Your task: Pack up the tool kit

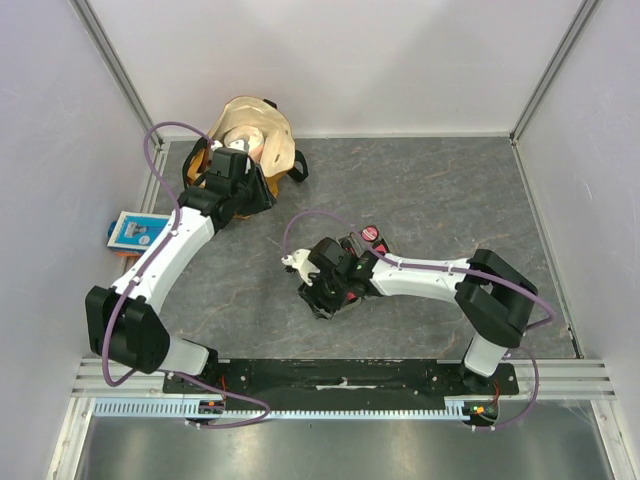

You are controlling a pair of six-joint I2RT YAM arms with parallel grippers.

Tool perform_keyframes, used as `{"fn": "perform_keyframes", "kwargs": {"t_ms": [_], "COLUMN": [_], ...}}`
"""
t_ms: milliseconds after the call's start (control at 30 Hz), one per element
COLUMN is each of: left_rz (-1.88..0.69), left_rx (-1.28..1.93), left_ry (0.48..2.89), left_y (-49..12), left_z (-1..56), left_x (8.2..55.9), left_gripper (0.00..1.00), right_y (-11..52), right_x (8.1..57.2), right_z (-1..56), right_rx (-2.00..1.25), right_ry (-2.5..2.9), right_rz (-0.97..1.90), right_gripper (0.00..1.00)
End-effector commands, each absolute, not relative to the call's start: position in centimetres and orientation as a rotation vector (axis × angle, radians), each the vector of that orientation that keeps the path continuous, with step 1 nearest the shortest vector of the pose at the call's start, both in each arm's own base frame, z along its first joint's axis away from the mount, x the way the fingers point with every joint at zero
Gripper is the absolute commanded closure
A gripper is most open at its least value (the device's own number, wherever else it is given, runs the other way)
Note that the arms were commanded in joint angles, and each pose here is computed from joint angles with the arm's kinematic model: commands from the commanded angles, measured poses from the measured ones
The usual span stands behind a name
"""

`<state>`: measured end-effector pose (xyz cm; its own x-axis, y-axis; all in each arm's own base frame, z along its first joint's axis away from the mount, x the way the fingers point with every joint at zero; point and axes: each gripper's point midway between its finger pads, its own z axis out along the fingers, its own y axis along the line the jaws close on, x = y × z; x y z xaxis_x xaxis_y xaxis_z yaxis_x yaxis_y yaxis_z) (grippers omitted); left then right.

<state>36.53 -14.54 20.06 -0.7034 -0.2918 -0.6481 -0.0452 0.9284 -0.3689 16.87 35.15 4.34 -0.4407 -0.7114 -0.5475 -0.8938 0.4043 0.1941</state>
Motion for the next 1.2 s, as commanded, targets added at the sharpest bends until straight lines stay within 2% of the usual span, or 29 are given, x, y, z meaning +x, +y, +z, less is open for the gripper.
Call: {"fn": "perform_keyframes", "kwargs": {"t_ms": [0, 100, 233, 300, 400, 533, 633, 867, 1167], "left_rz": [-0.404, -0.404, -0.398, -0.393, -0.391, -0.389, -0.375, -0.455, -0.873], "left_rx": [-0.21, -0.208, -0.198, -0.195, -0.188, -0.181, -0.153, -0.126, 0.094], "left_ry": [2.227, 2.224, 2.226, 2.225, 2.224, 2.216, 2.137, 2.054, 2.191], "left_y": [-13.9, -13.8, -13.7, -13.6, -13.5, -13.1, -12.4, -12.5, -18.6], "left_z": [22.8, 22.8, 22.6, 22.6, 22.6, 23.1, 25.1, 27.3, 23.5], "left_x": [37.3, 37.2, 37.0, 36.8, 36.5, 35.9, 35.6, 34.0, 30.4], "left_gripper": [0.51, 0.42, 0.17, 0.12, 0.11, 0.15, 0.17, 0.17, 0.19], "right_y": [36.3, 36.4, 36.5, 36.7, 37.1, 37.6, 38.3, 39.2, 37.3], "right_x": [16.1, 15.5, 14.9, 14.5, 14.7, 16.0, 17.0, 19.4, 20.7], "right_z": [4.6, 4.0, 3.0, 2.6, 2.1, 2.9, 5.4, 11.9, 16.1], "right_rx": [-1.425, -1.446, -1.474, -1.454, -1.423, -1.312, -1.219, -1.005, -0.826], "right_ry": [2.278, 2.298, 2.314, 2.337, 2.328, 2.307, 2.253, 2.057, 1.867], "right_rz": [0.733, 0.75, 0.73, 0.719, 0.634, 0.543, 0.567, 0.623, 0.642], "right_gripper": [0.49, 0.5, 0.53, 0.56, 0.65, 0.88, 1.0, 1.0, 1.0]}}
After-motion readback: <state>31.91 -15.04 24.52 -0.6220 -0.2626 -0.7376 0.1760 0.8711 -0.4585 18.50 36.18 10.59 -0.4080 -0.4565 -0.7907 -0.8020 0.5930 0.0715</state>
